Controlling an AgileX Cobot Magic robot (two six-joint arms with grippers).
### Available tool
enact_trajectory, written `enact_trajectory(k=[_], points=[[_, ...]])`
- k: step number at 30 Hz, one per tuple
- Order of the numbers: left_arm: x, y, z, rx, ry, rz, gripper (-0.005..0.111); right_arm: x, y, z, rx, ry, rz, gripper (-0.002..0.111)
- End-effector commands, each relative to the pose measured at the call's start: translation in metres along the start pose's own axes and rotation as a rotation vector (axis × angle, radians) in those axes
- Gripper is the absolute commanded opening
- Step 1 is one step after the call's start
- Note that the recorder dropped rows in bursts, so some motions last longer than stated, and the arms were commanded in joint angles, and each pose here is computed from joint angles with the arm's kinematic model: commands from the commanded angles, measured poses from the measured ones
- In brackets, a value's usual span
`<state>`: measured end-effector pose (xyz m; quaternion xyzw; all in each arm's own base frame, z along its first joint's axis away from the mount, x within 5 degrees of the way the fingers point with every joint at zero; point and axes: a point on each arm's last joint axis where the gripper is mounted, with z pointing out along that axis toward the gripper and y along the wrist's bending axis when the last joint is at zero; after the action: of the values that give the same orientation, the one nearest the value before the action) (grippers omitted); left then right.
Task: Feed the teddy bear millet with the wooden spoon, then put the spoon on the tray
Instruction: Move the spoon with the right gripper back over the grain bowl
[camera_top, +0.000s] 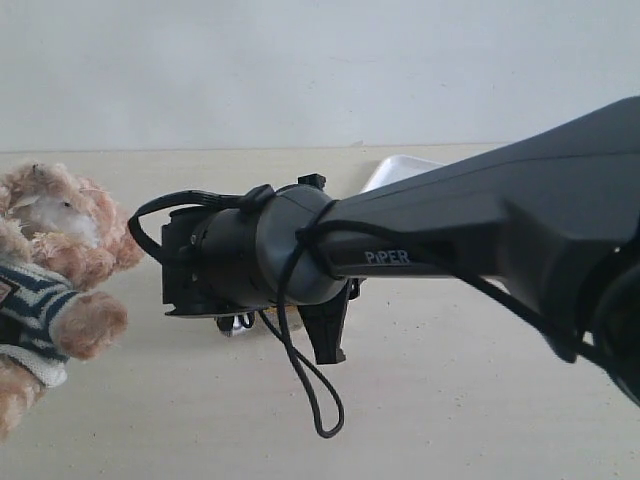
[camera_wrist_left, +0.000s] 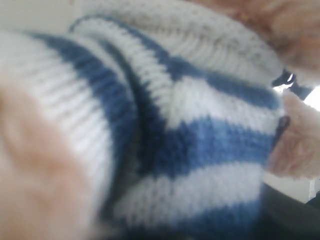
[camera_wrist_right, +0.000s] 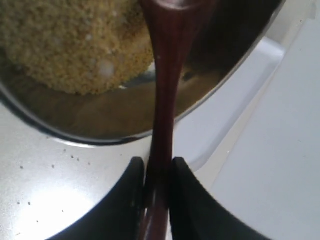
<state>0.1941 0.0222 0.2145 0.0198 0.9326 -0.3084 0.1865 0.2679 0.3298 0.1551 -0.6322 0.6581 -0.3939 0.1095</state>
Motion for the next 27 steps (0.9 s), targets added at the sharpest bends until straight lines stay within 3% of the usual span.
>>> enact_trajectory(k=[1, 18, 27], points=[[-0.001, -0.004, -0.003, 0.013, -0.023, -0.003, 0.007, 0.0, 0.005, -0.005, -0.054, -0.01, 0.016, 0.003], [-0.001, -0.004, -0.003, 0.013, -0.023, -0.003, 0.007, 0.009, 0.001, -0.016, -0.161, -0.041, 0.118, 0.003], [-0.001, -0.004, -0.003, 0.013, -0.023, -0.003, 0.007, 0.009, -0.029, -0.023, -0.225, -0.105, 0.266, 0.003]])
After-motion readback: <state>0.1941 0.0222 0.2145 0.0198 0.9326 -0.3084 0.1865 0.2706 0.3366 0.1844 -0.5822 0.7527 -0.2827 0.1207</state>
